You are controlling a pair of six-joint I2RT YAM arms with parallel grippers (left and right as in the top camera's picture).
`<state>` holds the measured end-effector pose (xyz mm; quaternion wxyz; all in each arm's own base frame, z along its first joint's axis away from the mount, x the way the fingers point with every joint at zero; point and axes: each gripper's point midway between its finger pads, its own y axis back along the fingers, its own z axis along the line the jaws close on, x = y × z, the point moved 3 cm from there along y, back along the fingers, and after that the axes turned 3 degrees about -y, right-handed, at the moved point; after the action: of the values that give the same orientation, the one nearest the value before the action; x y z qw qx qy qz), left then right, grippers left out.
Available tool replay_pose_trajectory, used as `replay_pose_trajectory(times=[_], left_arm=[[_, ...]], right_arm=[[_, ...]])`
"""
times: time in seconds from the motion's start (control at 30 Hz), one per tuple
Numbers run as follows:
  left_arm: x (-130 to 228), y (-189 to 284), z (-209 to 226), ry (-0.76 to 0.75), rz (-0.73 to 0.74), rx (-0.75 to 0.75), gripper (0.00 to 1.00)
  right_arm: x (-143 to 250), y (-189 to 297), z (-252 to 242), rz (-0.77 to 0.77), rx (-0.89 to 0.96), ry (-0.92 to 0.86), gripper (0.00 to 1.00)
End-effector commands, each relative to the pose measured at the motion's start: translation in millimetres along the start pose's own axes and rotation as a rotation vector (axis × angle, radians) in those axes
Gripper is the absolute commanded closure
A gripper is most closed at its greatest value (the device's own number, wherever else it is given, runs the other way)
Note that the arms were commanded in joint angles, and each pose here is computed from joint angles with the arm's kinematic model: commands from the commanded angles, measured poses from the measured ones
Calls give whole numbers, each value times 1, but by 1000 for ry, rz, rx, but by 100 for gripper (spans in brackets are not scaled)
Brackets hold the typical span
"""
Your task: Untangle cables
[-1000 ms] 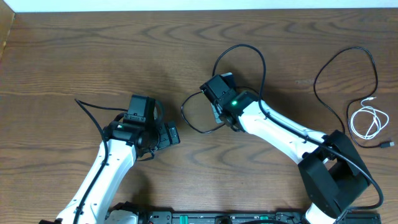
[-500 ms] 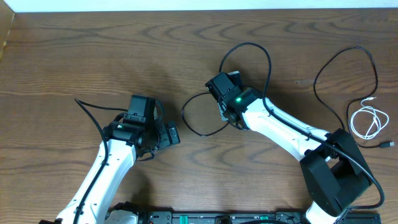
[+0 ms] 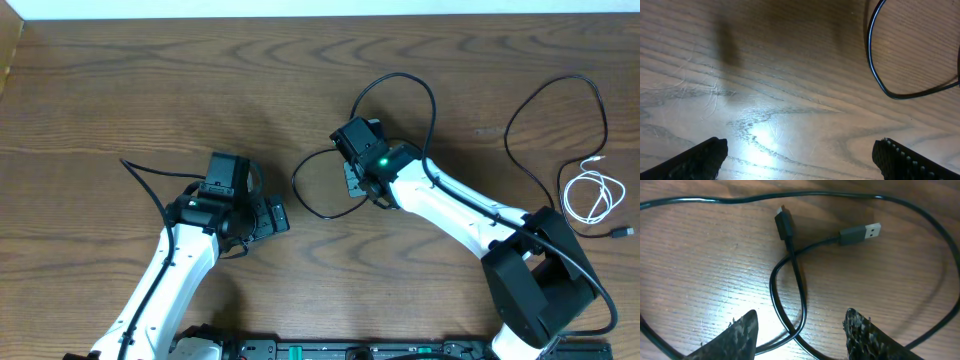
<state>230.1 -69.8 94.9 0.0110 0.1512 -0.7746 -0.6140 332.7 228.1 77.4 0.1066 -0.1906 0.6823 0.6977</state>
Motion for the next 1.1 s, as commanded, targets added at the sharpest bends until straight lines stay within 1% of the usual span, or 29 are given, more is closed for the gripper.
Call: replay_pose_trajectory(times=[0.0,0.1,0.23,0.37,0.5,0.57,0.7,0.77,0.8,0.83,0.87,0.9,1.0,1.07], left_arm=[[-3,1,1,-5,-5,-10,2],[-3,1,1,-5,-5,-10,2],[-3,1,1,-5,-5,-10,2],[-3,1,1,-5,-5,-10,2],[-3,1,1,-5,-5,-10,2],[-3,1,1,-5,-5,-10,2],[-3,1,1,-5,-5,-10,2],[-3,1,1,-5,-5,-10,2],[-3,1,1,-5,-5,-10,2],[-3,1,1,-5,-5,-10,2],[-3,1,1,-5,-5,-10,2],[-3,1,1,-5,-5,-10,2],[-3,1,1,-5,-5,-10,2],[-3,1,1,-5,-5,-10,2]], right_arm=[[10,-9,-5,20,9,-14,48],[14,-15,-8,10,20,-19,46],[18,-20,-23,-25,106,-73,44],[23,-23,-24,-16,104,-115,51],[28,-26,-14,5,36,-149,52],[28,-29,-8,-4,-7,-155,50],[32,-37,-8,-31,-27,-162,48],[36,-41,-9,-37,-31,-164,50],[37,-42,-9,-43,-35,-166,55],[37,-43,-9,-45,-37,-166,64],[37,-43,-8,-45,-45,-166,76],[37,-43,-8,-44,-49,-163,81],[37,-43,-8,-44,-49,-163,89],[37,-43,-8,-44,-49,-163,99]])
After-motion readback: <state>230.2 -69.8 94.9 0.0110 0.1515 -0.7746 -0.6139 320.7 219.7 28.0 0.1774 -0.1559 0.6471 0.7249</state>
